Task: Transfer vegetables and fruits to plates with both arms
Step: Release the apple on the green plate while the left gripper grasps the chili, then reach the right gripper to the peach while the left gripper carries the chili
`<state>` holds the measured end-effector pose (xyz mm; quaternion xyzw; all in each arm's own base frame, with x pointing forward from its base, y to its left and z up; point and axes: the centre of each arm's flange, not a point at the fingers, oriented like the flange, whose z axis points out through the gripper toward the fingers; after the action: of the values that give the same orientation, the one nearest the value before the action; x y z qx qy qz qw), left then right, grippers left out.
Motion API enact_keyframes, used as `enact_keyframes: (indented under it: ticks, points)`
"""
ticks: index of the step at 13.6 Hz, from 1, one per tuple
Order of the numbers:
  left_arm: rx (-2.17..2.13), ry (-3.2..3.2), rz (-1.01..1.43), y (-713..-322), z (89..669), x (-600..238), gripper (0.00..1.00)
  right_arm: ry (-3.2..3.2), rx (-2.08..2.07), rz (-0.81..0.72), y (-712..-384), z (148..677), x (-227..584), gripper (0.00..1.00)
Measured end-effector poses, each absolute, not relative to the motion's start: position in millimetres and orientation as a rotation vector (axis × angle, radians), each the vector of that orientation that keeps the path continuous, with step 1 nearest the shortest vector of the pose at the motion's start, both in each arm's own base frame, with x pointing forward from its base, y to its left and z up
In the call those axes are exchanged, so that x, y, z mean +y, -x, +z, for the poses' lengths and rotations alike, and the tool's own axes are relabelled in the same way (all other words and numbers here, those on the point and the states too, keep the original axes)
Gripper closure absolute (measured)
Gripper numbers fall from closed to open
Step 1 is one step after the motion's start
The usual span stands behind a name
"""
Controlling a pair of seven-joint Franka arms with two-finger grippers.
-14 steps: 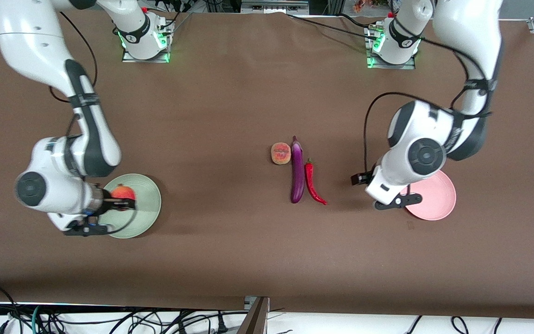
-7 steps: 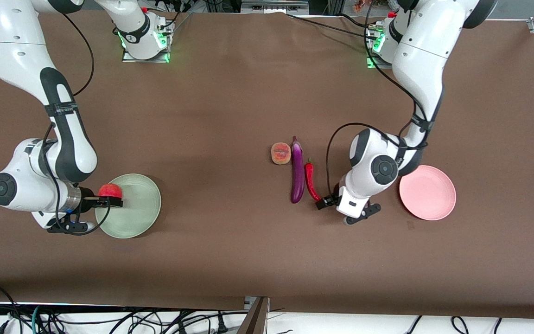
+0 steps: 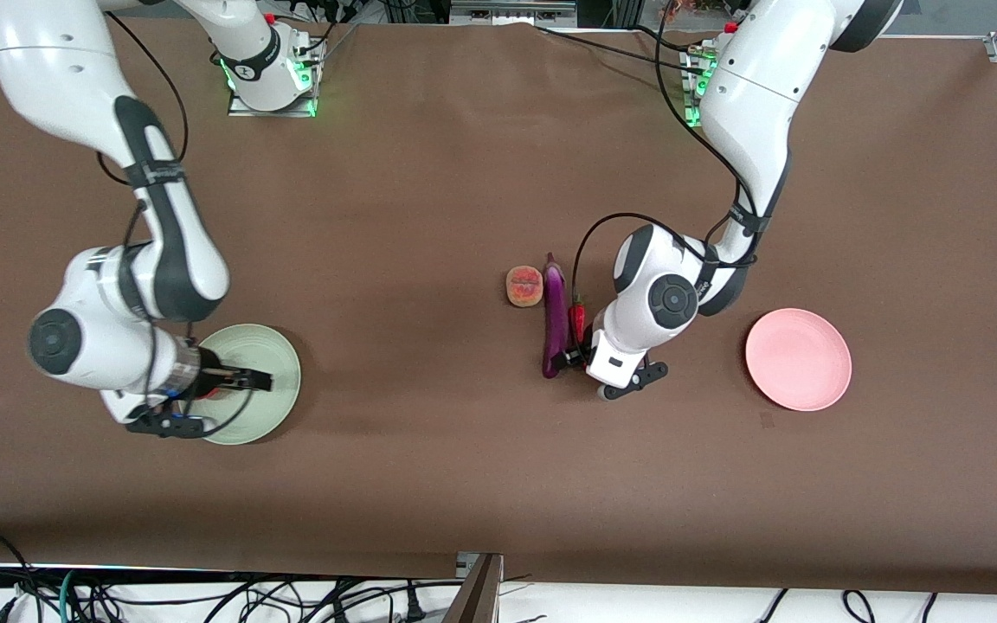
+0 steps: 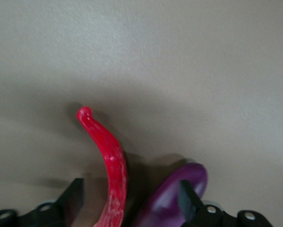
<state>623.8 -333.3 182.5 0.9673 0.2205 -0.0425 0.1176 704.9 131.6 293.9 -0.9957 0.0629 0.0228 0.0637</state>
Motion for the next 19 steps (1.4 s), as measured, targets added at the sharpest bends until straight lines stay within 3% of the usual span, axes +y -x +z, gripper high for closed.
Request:
enact_keyframes:
  ticks: [4, 7, 9, 13, 19]
  points:
    - [0.658, -2.854, -0.128, -628, 179, -320, 0.62, 2.996, 0.318, 0.059, -686, 311, 230, 0.01]
    - [0.659, -2.863, -0.146, -626, 173, -319, 0.63, 2.999, 0.333, 0.067, -689, 320, 228, 0.01]
    - [0.656, -2.866, -0.145, -626, 173, -319, 0.82, 2.991, 0.346, 0.065, -688, 326, 231, 0.01]
    - [0.630, -2.934, -0.163, -635, 187, -304, 0.85, 2.973, 0.478, 0.092, -664, 330, 293, 0.01]
    - [0.377, -3.266, -0.178, -661, 293, -221, 0.85, 2.898, 0.756, 0.085, -601, 317, 419, 0.01]
